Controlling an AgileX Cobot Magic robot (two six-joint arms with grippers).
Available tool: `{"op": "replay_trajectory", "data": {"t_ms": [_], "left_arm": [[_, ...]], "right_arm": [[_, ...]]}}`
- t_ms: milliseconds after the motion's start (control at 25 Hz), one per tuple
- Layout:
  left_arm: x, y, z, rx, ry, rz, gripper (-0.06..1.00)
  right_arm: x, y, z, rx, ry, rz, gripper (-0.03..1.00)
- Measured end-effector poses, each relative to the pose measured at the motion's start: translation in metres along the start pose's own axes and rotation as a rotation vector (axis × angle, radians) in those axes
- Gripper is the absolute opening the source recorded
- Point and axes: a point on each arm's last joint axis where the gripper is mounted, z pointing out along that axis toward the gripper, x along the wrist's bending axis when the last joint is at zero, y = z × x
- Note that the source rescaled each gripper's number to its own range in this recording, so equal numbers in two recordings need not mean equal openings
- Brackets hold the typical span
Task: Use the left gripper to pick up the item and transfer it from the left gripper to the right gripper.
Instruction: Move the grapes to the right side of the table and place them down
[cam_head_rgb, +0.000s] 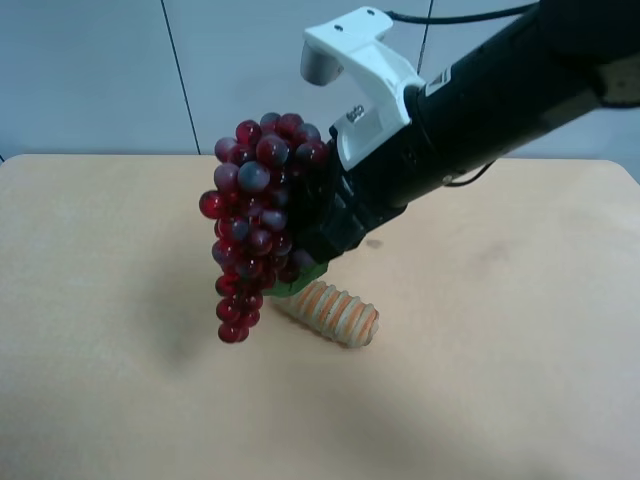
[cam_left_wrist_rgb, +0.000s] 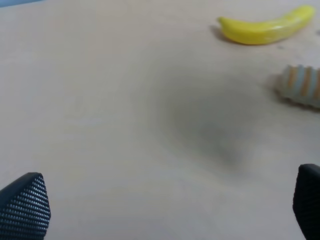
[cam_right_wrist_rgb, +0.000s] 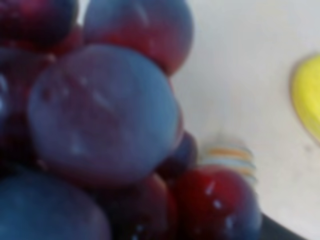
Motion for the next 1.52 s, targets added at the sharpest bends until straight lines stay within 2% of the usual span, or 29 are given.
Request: {"op": "replay_trajectory", "data": {"t_ms": [80, 200, 320, 440, 560, 720, 1000, 1520], "left_arm": [[0.000, 0.000, 0.000, 0.002, 0.038, -0.019, 1.00], [0.000, 0.000, 0.001, 0.004, 0.071, -0.036, 1.00], [0.000, 0.000, 0.001, 0.004, 0.078, -0.040, 1.00], [0.000, 0.000, 0.001, 0.003, 0.078, -0.040, 1.00], [0.000, 0.000, 0.001, 0.003, 0.078, -0.040, 1.00], [0.000, 0.000, 0.001, 0.003, 0.078, -0.040, 1.00], [0.000, 0.000, 0.001, 0.003, 0.078, -0.040, 1.00], [0.000, 0.001, 0.001, 0.002, 0.079, -0.041, 1.00]], "right_arm": [[-0.003, 0.007, -0.008, 0.054, -0.049, 0.032, 0.02], [-0.012, 0.011, -0.022, 0.151, -0.168, 0.081, 0.02], [-0.019, 0.011, -0.033, 0.238, -0.275, 0.144, 0.02], [-0.032, 0.005, -0.041, 0.303, -0.324, 0.230, 0.02], [-0.056, -0.004, -0.052, 0.337, -0.353, 0.335, 0.02], [-0.091, -0.015, -0.069, 0.327, -0.382, 0.448, 0.02], [-0.130, -0.036, -0.089, 0.352, -0.438, 0.547, 0.02], [-0.188, -0.076, -0.054, 0.512, -0.434, 0.707, 0.00]]}}
